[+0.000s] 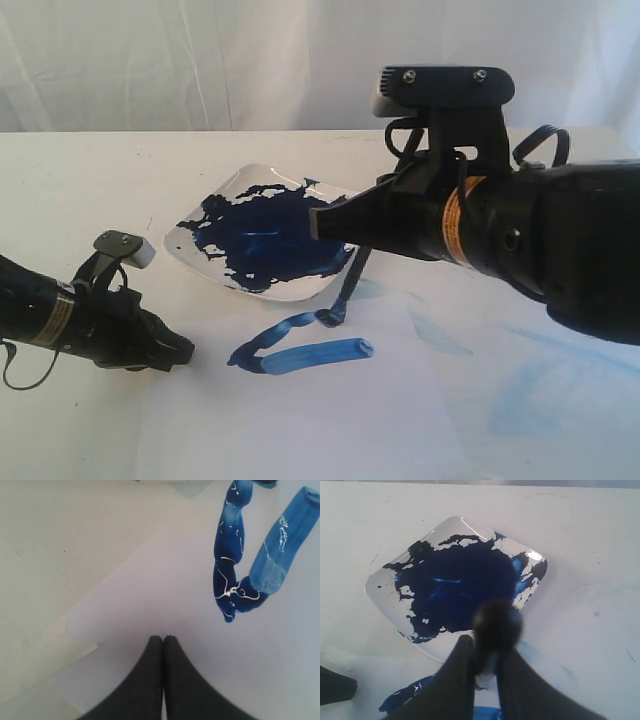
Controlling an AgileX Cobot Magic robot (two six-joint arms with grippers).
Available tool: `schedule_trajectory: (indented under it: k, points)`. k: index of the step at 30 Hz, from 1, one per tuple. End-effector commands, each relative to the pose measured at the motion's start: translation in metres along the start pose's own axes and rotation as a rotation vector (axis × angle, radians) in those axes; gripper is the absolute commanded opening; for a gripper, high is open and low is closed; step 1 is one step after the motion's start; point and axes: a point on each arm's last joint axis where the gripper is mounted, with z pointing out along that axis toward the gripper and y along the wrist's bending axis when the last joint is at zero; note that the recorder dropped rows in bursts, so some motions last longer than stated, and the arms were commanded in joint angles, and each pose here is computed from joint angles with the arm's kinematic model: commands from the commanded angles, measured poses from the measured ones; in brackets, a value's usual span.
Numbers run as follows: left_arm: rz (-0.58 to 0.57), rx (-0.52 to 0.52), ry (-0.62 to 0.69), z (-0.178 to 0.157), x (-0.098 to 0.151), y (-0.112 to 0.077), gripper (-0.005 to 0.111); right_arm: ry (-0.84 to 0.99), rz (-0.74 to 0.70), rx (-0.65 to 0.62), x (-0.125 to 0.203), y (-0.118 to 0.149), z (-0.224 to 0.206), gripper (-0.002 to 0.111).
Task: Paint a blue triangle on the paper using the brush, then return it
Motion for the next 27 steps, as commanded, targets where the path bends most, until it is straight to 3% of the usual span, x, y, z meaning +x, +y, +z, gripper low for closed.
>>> schedule_trajectory:
  k: [1,27]
  points:
    - [0.012,-0.003,0.021,0.002,0.003,0.0,0.0,0.036,-0.022,0.046,0.003,-0.005,-0.001,0.0]
    - [0.012,-0.003,0.021,0.002,0.003,0.0,0.0,0.129,0.008,0.057,0.008,-0.009,-0.014,0.0]
